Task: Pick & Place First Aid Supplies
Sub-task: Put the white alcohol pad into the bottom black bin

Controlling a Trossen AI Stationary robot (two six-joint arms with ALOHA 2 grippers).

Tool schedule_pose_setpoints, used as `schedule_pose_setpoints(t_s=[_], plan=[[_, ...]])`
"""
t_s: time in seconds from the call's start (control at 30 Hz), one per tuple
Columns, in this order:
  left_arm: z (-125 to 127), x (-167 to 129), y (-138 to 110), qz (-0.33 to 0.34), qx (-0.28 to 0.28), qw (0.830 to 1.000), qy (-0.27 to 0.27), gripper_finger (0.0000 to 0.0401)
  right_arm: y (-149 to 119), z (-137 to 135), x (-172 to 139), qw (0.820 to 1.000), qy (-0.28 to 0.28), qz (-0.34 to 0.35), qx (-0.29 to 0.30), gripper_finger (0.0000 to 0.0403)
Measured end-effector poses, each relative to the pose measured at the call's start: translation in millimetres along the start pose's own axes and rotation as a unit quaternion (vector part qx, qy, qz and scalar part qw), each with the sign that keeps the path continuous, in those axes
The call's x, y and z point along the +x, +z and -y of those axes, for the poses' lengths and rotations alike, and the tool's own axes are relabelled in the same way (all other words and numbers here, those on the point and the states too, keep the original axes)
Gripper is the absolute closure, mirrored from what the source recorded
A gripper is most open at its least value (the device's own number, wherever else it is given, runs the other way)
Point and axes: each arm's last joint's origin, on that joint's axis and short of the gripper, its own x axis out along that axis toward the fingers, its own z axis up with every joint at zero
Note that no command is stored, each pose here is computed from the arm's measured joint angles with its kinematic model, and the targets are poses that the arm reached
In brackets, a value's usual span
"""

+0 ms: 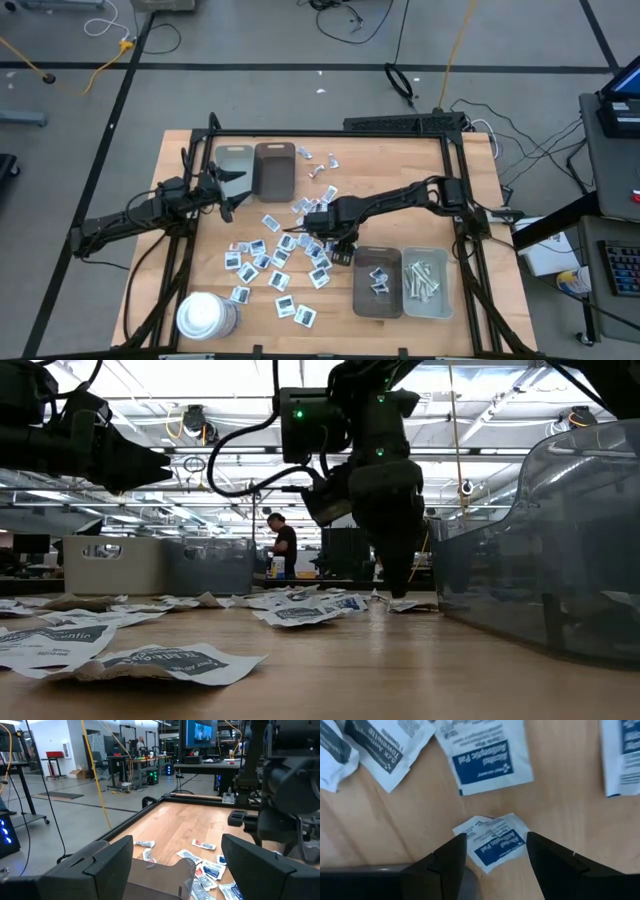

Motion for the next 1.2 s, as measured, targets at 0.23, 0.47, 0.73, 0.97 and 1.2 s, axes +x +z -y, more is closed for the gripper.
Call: schedule_pose_setpoints(t_s=[0.23, 0.47, 0.73, 0.97, 1.2], plan=[[0, 0, 0, 0.0, 0.0, 1.0, 0.0, 0.0095, 2, -1, 13, 0.999, -0.042, -0.005, 0.009, 0.0204], [0, 0, 0, 0.0, 0.0, 1.0, 0.0, 0.0095, 2, -2, 15, 0.999, -0.043, -0.008, 0.006, 0.0263], [0, 0, 0, 0.0, 0.0, 1.0, 0.0, 0.0095, 2, -1, 15, 0.999, -0.044, -0.011, -0.029, 0.0392], [0, 0, 0, 0.0, 0.0, 1.0, 0.0, 0.0095, 5, 7, 6, 0.997, -0.058, -0.025, -0.035, 0.0398], [0, 0, 0, 0.0, 0.0, 1.0, 0.0, 0.0095, 10, 14, -28, 0.997, -0.057, -0.035, -0.027, 0.04]])
